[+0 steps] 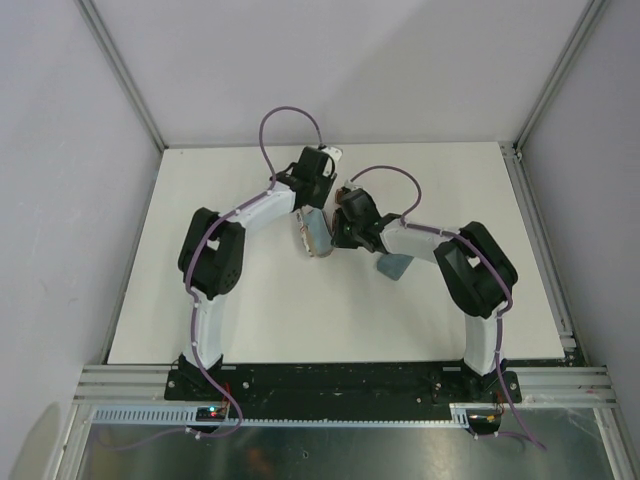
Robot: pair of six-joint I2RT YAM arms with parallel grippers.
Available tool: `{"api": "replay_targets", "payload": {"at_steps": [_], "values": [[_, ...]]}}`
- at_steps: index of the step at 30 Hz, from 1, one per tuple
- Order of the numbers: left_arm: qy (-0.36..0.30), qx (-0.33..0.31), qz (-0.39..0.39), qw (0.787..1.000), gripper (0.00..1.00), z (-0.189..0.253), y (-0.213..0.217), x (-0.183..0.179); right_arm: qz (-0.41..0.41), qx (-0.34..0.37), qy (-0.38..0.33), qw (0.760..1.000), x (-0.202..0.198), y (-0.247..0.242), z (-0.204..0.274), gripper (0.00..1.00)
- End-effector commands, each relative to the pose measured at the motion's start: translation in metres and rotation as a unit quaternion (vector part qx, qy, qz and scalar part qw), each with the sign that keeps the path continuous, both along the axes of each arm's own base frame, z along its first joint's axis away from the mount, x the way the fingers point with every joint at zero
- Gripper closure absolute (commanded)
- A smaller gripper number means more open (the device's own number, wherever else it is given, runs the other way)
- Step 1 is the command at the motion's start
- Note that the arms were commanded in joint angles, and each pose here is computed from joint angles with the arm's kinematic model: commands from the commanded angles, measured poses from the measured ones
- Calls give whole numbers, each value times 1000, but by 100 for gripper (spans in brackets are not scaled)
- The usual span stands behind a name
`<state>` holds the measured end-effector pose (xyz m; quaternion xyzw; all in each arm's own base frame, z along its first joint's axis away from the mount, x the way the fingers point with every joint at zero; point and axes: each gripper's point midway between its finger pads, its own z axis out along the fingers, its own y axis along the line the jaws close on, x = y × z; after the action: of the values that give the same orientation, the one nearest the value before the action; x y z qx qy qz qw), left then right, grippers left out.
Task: Organize the sunglasses
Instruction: Place the folded cleaning cloth in the sunglasses case, then pass from the right arm to the left
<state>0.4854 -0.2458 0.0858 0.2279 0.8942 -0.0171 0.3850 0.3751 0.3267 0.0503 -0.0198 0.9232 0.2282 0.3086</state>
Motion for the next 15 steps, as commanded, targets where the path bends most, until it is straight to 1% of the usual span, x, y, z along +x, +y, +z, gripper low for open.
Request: {"api": "replay_targets", "payload": {"at_steps": [1,5,8,9,11,14,15], "values": [[-38,-42,3,998,57,47,-14,12,1,22,0,1000,5,8,5,88],[-49,-83,26,995,54,79,-13,8,1,31,4,1000,4,10,4,88],[-47,-130,49,989,51,102,-4,-3,2,37,8,999,2,12,2,89],[-36,-159,58,985,50,107,-1,-7,2,39,9,999,2,13,1,89],[-7,-223,76,972,45,117,10,-20,1,41,11,999,1,13,-1,90],[41,-302,98,947,35,112,29,-41,-1,42,18,999,-1,12,-7,92],[43,-328,96,939,32,118,34,-47,-1,43,19,999,-3,11,-8,93]]}}
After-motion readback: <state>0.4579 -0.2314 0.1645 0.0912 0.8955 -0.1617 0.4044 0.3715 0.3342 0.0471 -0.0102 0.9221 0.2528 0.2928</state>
